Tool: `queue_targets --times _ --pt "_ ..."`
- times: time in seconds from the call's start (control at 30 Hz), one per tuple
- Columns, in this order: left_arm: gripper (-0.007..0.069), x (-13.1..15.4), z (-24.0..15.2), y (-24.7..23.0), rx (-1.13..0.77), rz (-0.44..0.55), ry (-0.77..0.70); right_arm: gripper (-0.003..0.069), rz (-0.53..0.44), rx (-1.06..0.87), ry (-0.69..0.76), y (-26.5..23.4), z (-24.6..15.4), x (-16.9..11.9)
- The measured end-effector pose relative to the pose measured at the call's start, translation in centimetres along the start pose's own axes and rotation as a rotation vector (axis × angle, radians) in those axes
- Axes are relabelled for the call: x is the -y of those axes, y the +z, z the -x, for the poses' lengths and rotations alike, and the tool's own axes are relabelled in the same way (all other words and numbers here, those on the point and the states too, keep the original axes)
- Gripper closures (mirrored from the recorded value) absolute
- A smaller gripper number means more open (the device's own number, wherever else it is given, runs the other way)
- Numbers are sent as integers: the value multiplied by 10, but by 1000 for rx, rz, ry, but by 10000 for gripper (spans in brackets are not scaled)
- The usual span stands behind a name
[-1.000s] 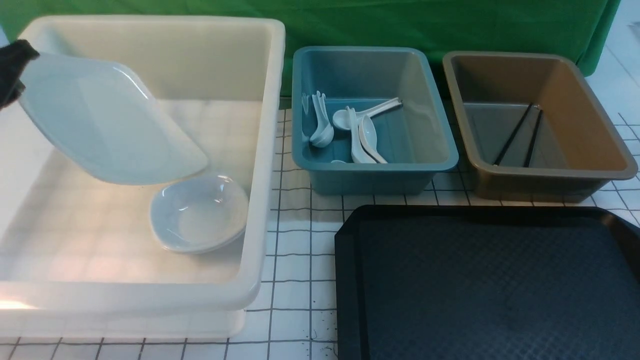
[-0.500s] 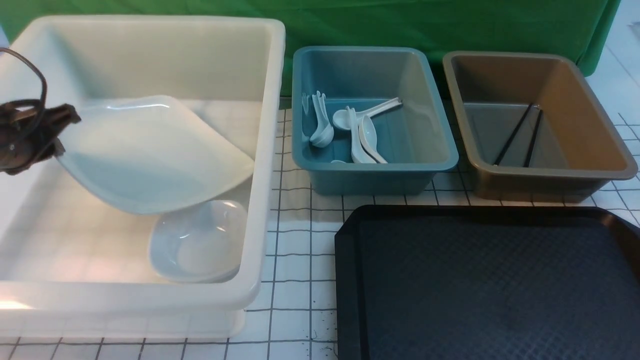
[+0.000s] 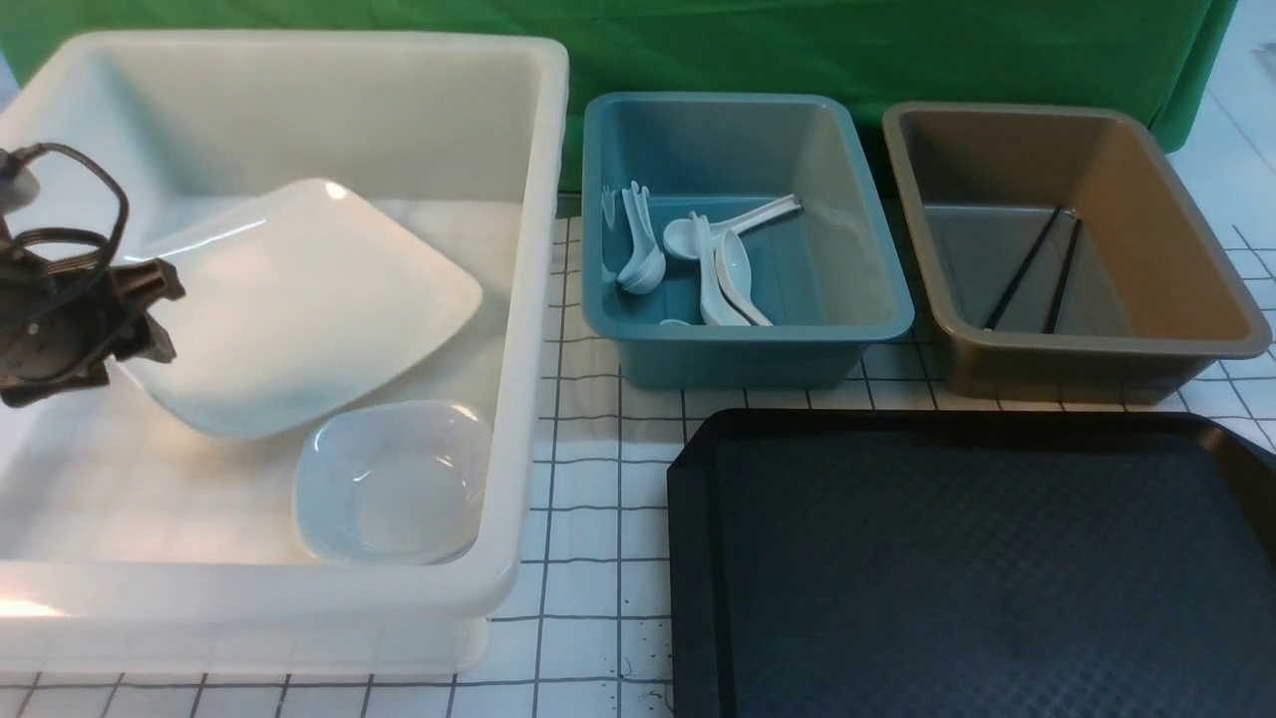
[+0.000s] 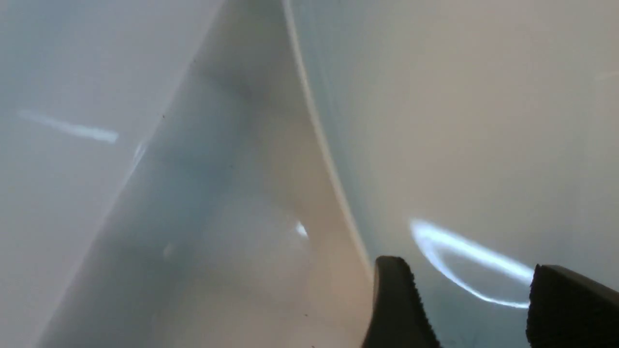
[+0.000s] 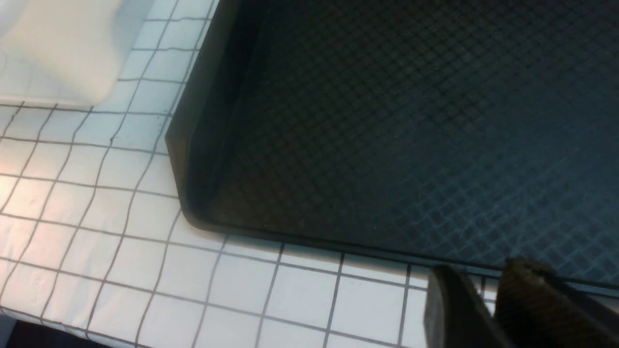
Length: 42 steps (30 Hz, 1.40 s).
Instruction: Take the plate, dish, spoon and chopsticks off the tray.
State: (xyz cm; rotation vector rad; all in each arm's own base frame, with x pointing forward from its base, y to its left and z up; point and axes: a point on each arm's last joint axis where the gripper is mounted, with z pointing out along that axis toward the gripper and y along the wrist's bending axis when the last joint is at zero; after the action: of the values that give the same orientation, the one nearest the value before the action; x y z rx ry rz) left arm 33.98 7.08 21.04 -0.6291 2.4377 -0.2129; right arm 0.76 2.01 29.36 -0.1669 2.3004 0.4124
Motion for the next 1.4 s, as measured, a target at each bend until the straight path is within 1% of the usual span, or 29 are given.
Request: queue_targets --times 0.07,0.13,0.17,0.23,0.27,0.3,0.33,0.4,0.5,0.53,0.63,0.8,0.87,0.97,1.07,1.2,1.3,1.4 --pt "308 3 1 -3 -21 -21 -25 458 0 0 0 0 0 0" --pt "368 8 5 -7 -39 -43 -30 458 0 0 0 0 0 0" --pt "446 16 11 -14 -61 -75 -2 458 0 0 1 0 0 0" --pt "549 31 18 -23 -90 -117 61 458 0 0 1 0 0 0" --pt "584 39 21 -27 -105 -138 100 458 0 0 1 0 0 0" --pt "589 40 21 -28 -108 -142 108 458 0 2 1 0 0 0" --pt "614 52 22 -34 -130 -169 157 458 0 4 1 0 0 0" --pt "629 69 19 -39 -155 -198 229 458 1 7 1 0 1 0" --pt "632 79 13 -40 -183 -200 281 458 1 11 1 0 1 0" --pt "634 83 7 -38 -220 -188 324 458 1 11 1 0 1 0" --pt "634 85 0 -33 -259 -157 348 458 1 11 1 0 1 0" --pt "634 64 -15 -6 -318 33 306 458 1 19 1 0 2 0" --pt "630 57 -23 5 -361 79 300 458 2 24 1 0 2 0" --pt "629 49 -35 17 -418 109 285 458 3 37 1 0 3 0" --pt "629 47 -41 22 -443 107 267 458 3 46 1 0 4 0" --pt "628 52 -41 22 -428 65 229 458 4 49 1 0 4 0" --pt "628 54 -38 24 -393 46 223 458 4 55 1 0 5 0" --pt "628 54 -33 31 -319 37 230 458 4 62 0 0 6 0"
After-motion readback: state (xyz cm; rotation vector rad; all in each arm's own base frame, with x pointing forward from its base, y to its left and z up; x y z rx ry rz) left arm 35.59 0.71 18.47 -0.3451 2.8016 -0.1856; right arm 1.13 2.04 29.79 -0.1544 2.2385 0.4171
